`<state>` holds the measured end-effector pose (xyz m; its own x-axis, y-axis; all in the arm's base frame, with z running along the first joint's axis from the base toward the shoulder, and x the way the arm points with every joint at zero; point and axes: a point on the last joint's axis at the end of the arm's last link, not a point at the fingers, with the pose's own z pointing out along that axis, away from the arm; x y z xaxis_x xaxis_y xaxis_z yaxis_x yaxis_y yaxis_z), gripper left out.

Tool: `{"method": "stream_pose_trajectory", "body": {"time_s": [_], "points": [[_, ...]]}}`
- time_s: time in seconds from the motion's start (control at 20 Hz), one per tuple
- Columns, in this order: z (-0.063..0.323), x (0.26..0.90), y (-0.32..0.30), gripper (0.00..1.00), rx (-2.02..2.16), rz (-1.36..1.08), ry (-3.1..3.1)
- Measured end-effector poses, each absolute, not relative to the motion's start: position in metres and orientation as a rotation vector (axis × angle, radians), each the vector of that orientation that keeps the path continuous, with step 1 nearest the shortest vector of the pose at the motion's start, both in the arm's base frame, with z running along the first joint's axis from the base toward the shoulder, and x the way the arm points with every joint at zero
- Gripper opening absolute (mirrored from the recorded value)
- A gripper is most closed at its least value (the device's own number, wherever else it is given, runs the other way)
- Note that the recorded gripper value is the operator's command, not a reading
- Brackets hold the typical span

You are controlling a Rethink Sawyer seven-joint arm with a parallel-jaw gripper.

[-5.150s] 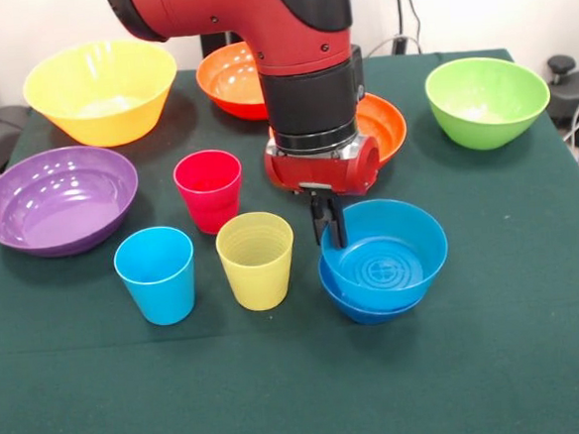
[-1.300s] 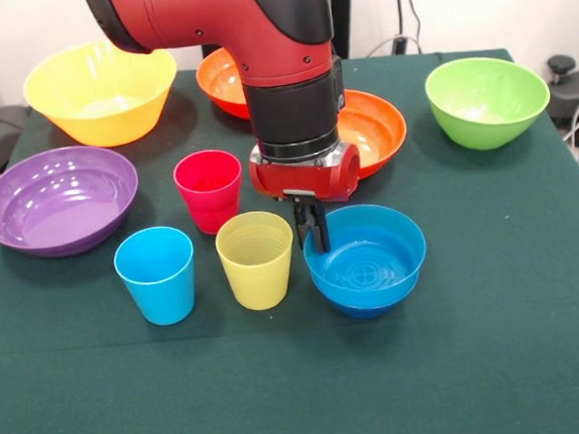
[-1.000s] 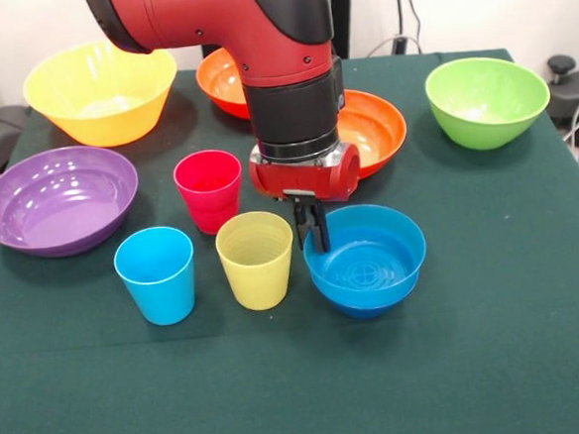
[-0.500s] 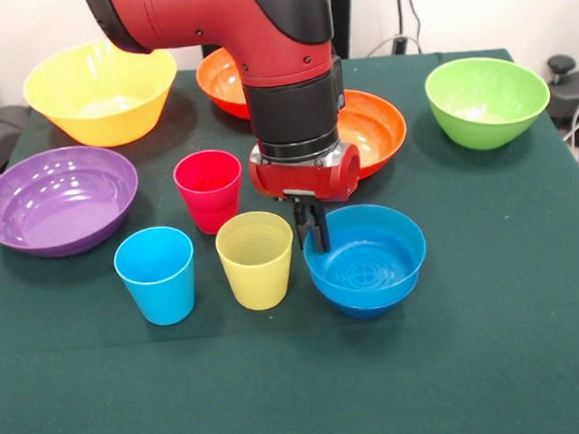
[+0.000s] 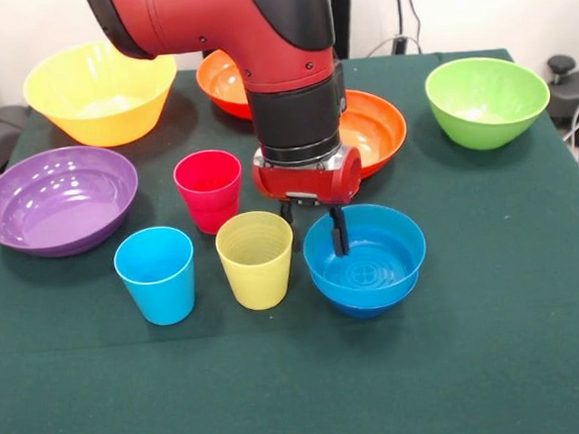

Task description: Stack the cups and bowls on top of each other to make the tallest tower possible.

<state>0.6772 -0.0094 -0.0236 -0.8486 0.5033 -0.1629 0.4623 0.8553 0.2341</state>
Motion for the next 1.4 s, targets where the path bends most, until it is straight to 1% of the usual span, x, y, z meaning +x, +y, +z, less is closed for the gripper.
{"method": "stream_pose_trajectory", "body": {"time_s": [0.6, 0.9, 1.25, 1.4], "points": [[-0.026, 0.676, -0.006, 1.00, 0.738, 0.277, 2.819], [-0.021, 0.679, -0.007, 1.00, 0.734, 0.274, 2.810], [0.000, 0.689, -0.012, 1.00, 0.716, 0.260, 2.782], [0.015, 0.696, -0.014, 1.00, 0.708, 0.251, 2.773]]}}
